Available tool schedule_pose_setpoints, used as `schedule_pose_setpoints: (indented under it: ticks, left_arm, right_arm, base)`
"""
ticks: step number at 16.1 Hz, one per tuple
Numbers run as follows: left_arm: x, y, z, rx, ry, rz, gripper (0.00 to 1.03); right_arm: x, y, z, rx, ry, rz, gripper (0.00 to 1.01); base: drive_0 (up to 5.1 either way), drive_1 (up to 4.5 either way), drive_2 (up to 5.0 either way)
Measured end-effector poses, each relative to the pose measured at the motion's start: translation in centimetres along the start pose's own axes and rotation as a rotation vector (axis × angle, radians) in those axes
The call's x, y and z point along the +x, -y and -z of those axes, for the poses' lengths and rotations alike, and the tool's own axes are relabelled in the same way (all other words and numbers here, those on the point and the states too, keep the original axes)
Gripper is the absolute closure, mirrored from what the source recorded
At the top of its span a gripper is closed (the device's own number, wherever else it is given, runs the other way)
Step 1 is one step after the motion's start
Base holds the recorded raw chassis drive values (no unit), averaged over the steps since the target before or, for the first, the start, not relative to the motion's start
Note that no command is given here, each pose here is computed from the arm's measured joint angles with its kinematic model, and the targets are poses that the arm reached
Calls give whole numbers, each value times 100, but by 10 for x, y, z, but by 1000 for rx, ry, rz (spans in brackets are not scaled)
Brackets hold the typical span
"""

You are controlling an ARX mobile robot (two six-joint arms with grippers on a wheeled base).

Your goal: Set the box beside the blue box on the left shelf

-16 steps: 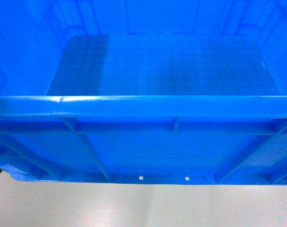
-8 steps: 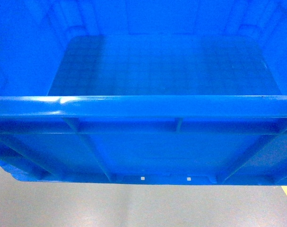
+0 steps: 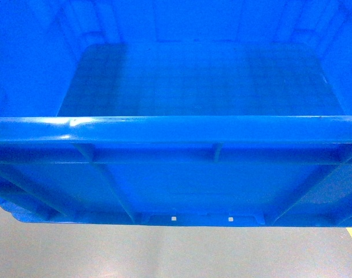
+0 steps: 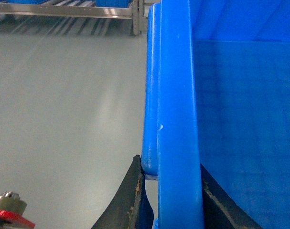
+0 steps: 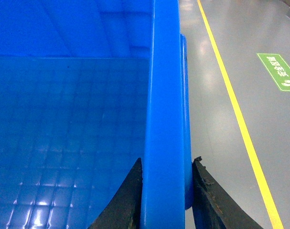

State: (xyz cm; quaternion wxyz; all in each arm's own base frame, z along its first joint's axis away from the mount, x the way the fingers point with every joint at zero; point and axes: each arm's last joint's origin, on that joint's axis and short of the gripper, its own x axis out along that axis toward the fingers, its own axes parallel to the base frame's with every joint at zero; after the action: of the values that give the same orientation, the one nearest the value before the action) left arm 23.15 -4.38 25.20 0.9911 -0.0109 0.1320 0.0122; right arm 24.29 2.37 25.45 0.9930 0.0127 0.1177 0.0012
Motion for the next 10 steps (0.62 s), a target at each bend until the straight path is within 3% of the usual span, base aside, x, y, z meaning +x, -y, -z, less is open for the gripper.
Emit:
schedule_pose_setpoints:
  ticks: [10]
  left_arm:
    - [0,0,0,-1,3,0,85]
  right_arm:
    - [0,0,0,0,2,0,80]
  base:
    - [-1,401,-402]
